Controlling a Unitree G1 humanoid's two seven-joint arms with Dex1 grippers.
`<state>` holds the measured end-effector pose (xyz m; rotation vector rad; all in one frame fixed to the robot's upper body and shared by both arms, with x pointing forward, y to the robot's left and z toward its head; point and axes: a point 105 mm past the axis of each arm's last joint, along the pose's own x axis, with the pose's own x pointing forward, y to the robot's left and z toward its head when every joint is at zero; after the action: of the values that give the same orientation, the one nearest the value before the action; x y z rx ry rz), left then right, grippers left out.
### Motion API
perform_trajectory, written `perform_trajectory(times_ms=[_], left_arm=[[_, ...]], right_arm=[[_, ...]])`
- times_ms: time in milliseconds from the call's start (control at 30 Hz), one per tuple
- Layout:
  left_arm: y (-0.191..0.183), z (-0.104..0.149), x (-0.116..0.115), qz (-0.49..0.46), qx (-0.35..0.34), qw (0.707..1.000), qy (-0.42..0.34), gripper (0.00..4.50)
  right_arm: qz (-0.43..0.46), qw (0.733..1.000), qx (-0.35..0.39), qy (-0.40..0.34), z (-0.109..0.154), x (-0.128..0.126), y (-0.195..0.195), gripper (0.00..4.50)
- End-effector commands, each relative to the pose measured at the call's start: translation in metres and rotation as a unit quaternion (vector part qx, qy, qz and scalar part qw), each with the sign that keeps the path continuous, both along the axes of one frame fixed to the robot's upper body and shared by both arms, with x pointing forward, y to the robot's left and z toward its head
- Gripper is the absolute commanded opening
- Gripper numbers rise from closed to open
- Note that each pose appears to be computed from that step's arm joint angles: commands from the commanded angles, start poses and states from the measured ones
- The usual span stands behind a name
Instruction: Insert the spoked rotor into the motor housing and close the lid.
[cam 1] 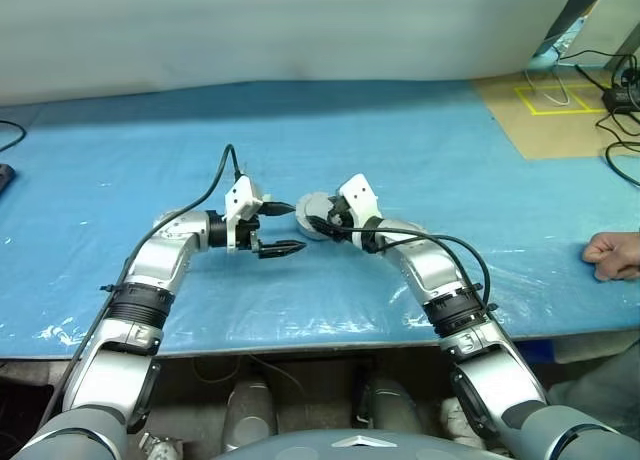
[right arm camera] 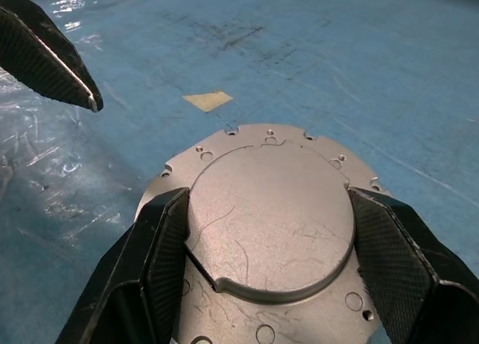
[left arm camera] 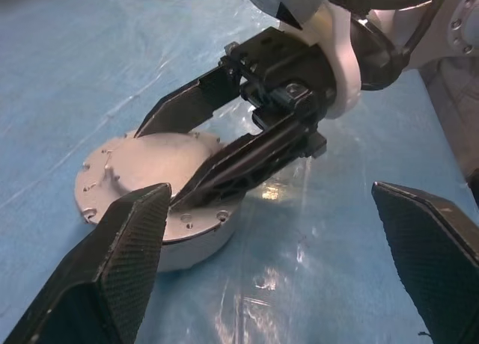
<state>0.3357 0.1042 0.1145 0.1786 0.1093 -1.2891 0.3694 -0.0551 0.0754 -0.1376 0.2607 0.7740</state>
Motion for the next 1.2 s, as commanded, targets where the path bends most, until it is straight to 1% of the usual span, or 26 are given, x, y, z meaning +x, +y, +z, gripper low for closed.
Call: perform_trajectory(times_ms=[33, 267, 367, 433, 500, 700, 867, 933, 1067, 1200], left_arm=[[0.001, 0.011, 0.0, -0.001, -0.005, 1.0, -0.018, 4.5], [0.0, 0.012, 0.0, -0.002, -0.003, 1.0, -0.018, 4.5], [0.0, 0.013, 0.0, -0.002, -0.003, 1.0, -0.018, 4.5], [0.0, 0.013, 0.001, -0.002, -0.003, 1.0, -0.019, 4.5], [0.0, 0.013, 0.001, -0.002, -0.002, 1.0, -0.019, 4.5], [0.001, 0.013, 0.001, -0.001, 0.0, 1.0, -0.018, 4.5], [0.002, 0.014, 0.0, -0.002, 0.002, 1.0, -0.017, 4.5], [0.009, 0.016, -0.001, -0.002, 0.007, 1.0, -0.018, 4.5], [0.031, 0.023, 0.008, 0.034, 0.006, 0.999, -0.018, 4.5], [0.044, 0.018, 0.011, 0.05, 0.027, 0.998, -0.019, 4.5]], right_arm=[[-0.019, 0.989, 0.007, 0.148, -0.057, -0.024, -0.023, 2.97], [0.046, 0.991, 0.08, 0.1, -0.008, -0.021, -0.008, 2.97], [0.074, 0.989, 0.084, 0.098, -0.002, -0.026, -0.002, 2.97], [0.101, 0.987, 0.073, 0.097, 0.0, -0.032, 0.003, 2.97], [0.102, 0.987, 0.081, 0.091, 0.006, -0.031, 0.005, 2.97], [0.096, 0.99, 0.099, 0.039, 0.033, -0.022, 0.005, 2.97], [0.105, 0.99, 0.095, 0.02, 0.04, -0.024, 0.006, 2.97], [0.1, 0.991, 0.09, 0.015, 0.041, -0.022, 0.004, 2.97], [0.093, 0.991, 0.095, 0.004, 0.048, -0.016, 0.005, 2.97], [0.098, 0.99, 0.101, -0.008, 0.057, -0.012, 0.011, 2.97]])
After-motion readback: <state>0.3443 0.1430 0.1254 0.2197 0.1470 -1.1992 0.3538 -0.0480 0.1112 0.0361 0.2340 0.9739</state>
